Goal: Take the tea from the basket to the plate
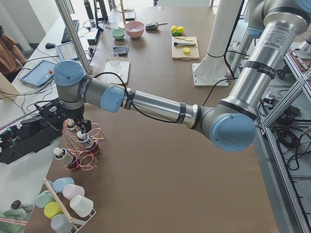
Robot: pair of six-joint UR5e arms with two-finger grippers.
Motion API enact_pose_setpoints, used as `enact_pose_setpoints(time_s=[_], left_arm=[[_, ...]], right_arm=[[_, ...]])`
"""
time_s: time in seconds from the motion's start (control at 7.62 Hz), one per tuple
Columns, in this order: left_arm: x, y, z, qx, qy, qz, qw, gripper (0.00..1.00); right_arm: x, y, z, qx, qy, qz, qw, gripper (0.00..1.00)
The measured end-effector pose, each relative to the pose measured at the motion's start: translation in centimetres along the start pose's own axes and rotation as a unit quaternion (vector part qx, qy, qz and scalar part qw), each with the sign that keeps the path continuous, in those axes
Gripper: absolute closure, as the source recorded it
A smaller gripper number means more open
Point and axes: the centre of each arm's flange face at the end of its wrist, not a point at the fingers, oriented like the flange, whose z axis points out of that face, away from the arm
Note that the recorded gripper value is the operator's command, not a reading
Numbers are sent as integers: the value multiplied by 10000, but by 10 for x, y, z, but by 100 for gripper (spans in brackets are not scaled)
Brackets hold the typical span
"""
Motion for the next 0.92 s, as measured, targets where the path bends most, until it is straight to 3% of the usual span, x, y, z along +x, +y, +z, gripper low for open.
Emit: enact_pose_setpoints(time_s=[0.26, 0.92], left_arm=[[23, 7, 12, 458, 256, -620, 9967, 2], [53, 3, 43, 494, 495, -1690, 9831, 2]], right_arm=[[0, 0, 0, -2, 0, 2, 10000, 0], [1, 0, 1, -12, 3, 11, 10000, 0]])
